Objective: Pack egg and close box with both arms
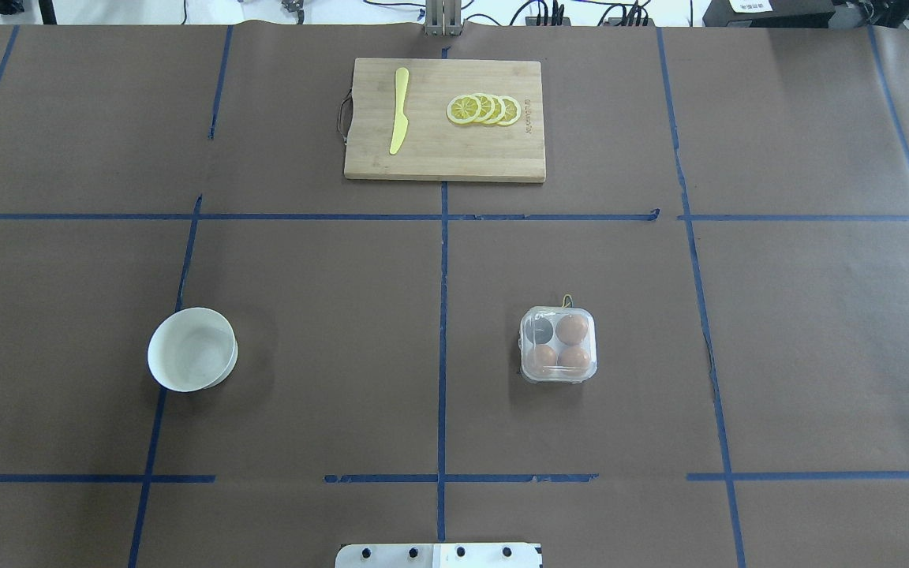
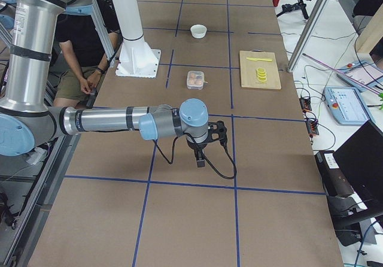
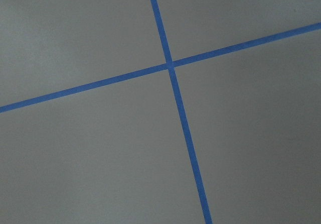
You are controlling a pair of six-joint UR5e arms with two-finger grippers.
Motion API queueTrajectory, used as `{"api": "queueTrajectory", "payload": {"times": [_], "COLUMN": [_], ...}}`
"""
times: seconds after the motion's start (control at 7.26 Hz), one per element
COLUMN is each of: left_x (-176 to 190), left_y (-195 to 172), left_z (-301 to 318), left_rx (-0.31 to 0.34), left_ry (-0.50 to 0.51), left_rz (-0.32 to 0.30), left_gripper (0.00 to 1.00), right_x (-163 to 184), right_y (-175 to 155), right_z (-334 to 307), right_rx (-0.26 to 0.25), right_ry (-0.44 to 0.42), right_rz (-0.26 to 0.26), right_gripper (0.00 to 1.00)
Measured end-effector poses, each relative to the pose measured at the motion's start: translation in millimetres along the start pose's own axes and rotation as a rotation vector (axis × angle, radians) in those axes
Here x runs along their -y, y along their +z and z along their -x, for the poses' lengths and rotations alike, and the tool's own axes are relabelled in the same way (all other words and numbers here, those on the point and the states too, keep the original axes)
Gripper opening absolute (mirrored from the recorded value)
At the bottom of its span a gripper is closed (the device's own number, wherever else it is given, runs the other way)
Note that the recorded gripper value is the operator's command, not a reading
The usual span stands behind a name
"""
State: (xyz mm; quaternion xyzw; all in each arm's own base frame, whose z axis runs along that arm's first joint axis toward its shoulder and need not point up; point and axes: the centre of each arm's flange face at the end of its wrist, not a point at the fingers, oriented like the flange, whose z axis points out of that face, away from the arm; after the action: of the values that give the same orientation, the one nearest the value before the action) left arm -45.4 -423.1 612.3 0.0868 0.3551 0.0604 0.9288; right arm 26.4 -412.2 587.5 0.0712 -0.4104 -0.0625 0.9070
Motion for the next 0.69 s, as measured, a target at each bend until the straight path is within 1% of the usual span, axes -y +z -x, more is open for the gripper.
{"api": "queueTrajectory", "payload": {"times": [0.28,0.41,0.69], "left_x": [2.1,2.7,2.9], "left_y": [-10.3,-14.5,-24.8], "left_z": [-1.6,-0.7,-2.6], "left_rx": [-0.009,-0.01,-0.012], "left_ry": [-0.021,-0.022,-0.003], "left_rz": [0.004,-0.005,-0.046], "left_gripper": [1.0,1.0,1.0], "right_x": [18.1,25.4,27.0], "right_y": [-4.6,-8.0,-10.9], "right_z": [7.5,11.4,14.7], "right_rx": [0.001,0.0,-0.001], "right_ry": [0.023,0.026,0.027], "right_rz": [0.024,0.025,0.025], "right_gripper": [1.0,1.0,1.0]}}
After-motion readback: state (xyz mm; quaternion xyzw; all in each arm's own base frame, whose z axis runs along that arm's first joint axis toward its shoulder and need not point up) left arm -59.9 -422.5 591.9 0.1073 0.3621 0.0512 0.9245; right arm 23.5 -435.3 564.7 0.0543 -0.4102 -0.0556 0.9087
